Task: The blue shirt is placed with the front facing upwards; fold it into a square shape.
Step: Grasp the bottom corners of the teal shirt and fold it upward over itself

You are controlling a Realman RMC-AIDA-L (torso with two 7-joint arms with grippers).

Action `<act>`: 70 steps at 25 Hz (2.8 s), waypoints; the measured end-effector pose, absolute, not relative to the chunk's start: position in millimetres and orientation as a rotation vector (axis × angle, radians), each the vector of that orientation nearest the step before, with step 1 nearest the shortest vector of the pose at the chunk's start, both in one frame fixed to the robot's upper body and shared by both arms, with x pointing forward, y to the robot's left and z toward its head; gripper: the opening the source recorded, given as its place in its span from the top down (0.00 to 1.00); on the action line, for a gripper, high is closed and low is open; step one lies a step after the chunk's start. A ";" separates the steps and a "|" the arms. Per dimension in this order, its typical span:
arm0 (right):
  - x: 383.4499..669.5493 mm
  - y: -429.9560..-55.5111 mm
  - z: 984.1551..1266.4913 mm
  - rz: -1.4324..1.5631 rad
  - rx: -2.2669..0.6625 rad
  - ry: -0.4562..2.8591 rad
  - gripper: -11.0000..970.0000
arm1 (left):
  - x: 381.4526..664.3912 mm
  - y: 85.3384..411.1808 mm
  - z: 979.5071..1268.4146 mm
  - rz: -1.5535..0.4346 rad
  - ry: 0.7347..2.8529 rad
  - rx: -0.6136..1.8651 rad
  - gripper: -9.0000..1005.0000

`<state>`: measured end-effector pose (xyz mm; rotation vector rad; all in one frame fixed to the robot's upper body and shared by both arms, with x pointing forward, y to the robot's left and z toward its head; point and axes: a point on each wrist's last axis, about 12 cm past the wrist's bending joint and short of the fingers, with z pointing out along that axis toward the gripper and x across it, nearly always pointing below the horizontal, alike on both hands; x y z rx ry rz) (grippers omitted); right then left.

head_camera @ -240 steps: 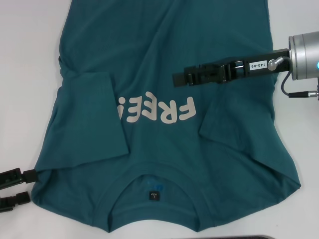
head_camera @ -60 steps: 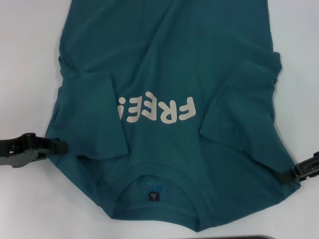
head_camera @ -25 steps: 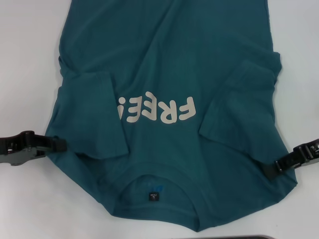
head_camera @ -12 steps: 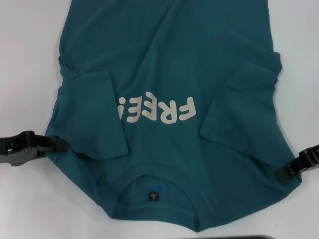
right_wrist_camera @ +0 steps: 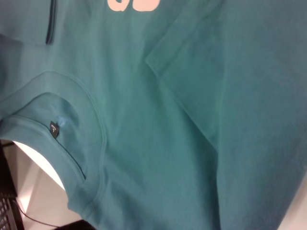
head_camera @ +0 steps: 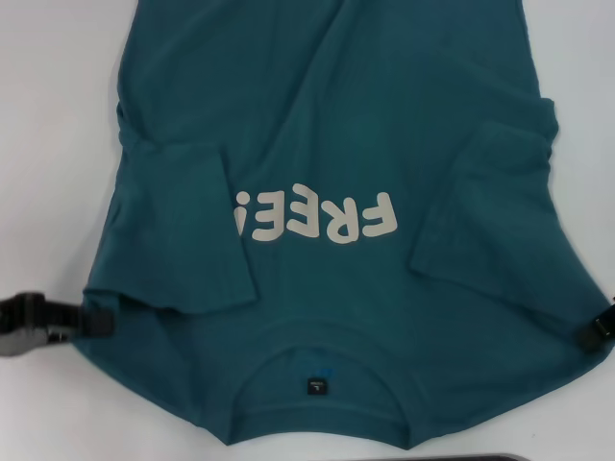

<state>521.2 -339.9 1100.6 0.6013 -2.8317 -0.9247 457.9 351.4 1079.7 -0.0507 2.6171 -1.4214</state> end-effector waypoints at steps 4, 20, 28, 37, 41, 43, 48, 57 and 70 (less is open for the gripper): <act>523.5 -343.2 1107.9 -0.883 0.620 -2.828 0.96 | 447.8 356.4 1078.3 -1.402 2.669 -0.053 0.93; 515.5 -351.3 1109.3 -0.829 0.591 -2.779 0.96 | 408.3 367.3 1067.6 -1.364 2.748 -0.108 0.93; 516.1 -344.8 1110.9 -0.884 0.675 -2.760 0.95 | 405.1 363.5 1070.5 -1.405 2.702 -0.023 0.93; 535.8 -332.0 1134.5 -1.229 0.871 -2.839 0.95 | 453.3 356.2 1096.4 -1.574 2.469 0.124 0.93; 549.4 -338.7 1147.8 -1.342 0.708 -2.968 0.95 | 483.4 346.4 1109.3 -1.605 2.362 0.108 0.93; 555.5 -343.5 1152.0 -1.382 0.618 -3.039 0.95 | 496.0 337.9 1112.9 -1.601 2.332 0.104 0.93; 564.5 -344.4 1155.8 -1.442 0.526 -3.115 0.95 | 526.6 309.1 1118.4 -1.577 2.297 0.118 0.93; 577.3 -351.1 1161.8 -1.485 0.407 -3.238 0.95 | 570.0 295.0 1128.3 -1.417 2.231 0.039 0.93; 591.4 -365.4 1165.2 -1.529 0.228 -3.440 0.95 | 604.6 294.8 1129.0 -1.145 2.222 -0.035 0.93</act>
